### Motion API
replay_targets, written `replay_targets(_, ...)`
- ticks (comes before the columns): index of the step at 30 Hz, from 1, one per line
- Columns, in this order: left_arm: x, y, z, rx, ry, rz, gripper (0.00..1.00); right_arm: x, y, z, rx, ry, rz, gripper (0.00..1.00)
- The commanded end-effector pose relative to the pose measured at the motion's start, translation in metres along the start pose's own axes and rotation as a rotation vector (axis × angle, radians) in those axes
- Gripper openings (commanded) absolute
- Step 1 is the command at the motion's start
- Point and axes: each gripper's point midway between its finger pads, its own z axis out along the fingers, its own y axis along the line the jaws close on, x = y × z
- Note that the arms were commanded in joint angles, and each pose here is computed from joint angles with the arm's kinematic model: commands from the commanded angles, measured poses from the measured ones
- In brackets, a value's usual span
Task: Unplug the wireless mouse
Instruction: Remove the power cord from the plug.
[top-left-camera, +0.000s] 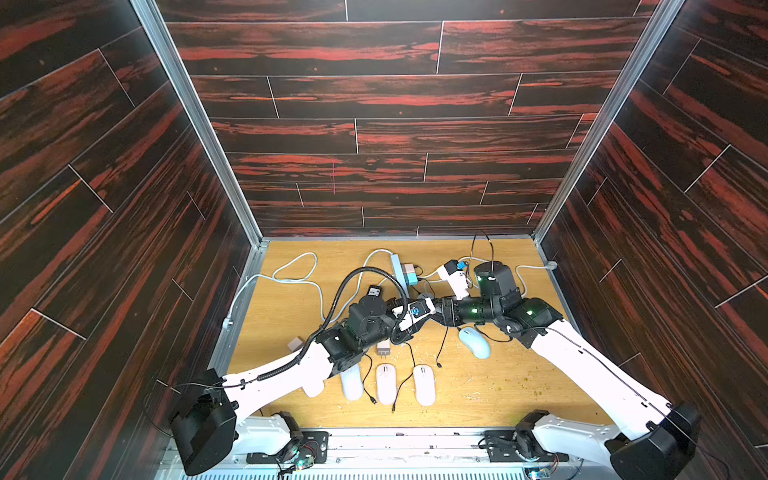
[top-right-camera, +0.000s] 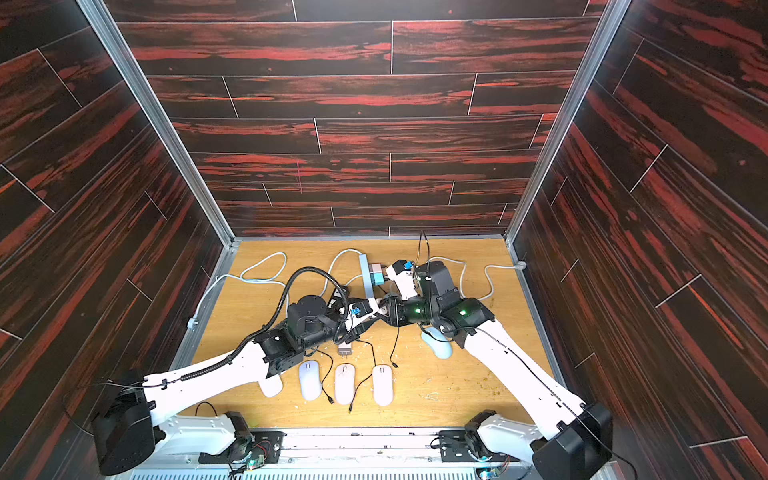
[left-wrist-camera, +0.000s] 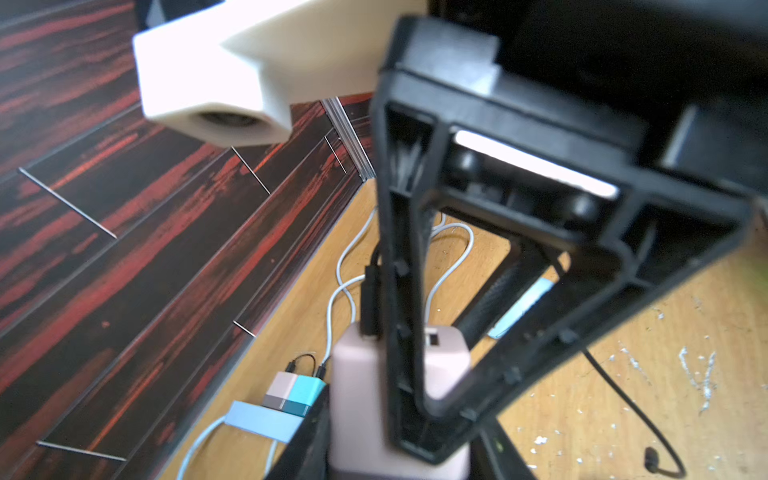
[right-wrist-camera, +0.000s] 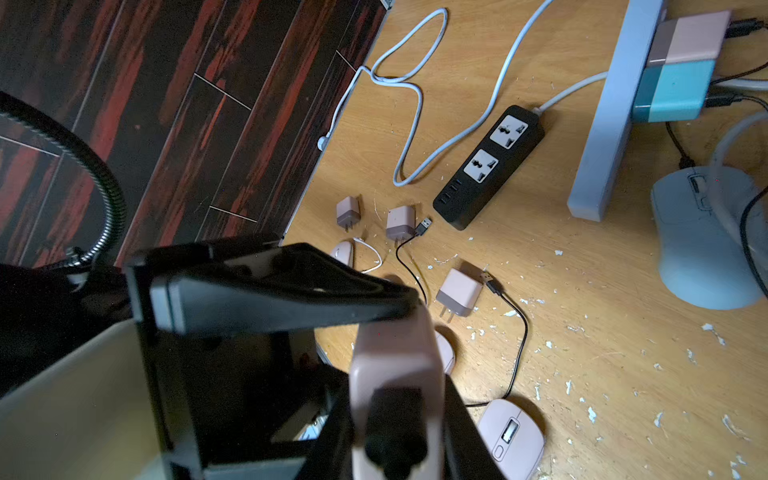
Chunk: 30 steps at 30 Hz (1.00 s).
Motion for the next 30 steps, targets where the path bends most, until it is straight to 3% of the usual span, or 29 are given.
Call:
replay_targets(1, -0.020, 0.009, -0.004, -0.029, -0.052, 0.012, 0.20, -0.002, 0.007, -0.002, -0.018, -0.003, -0.010, 0.00)
replay_targets(4, -0.021, 0.010, -0.005, -0.034, -0.054, 0.014, 0.00, -0.006, 0.008, -0.008, -0.004, -0.029, -0.027, 0.22)
replay_targets(7, -0.020, 0.008, -0.008, -0.024, -0.048, 0.033, 0.00, -0.012, 0.007, -0.019, 0.037, -0.079, -0.050, 0.51)
replay_targets(9, -0.018, 0.006, -0.009, -0.018, -0.046, 0.041, 0.00, -0.016, 0.005, -0.026, 0.073, -0.105, -0.062, 0.59)
replay_targets(14, -0.019, 0.003, -0.011, -0.004, -0.053, 0.050, 0.00, -0.015, 0.004, -0.035, 0.096, -0.118, -0.088, 0.60)
replay_targets(30, -0.013, -0.011, -0.016, 0.067, -0.029, 0.094, 0.00, -0.021, 0.017, -0.037, 0.041, -0.121, -0.065, 0.46)
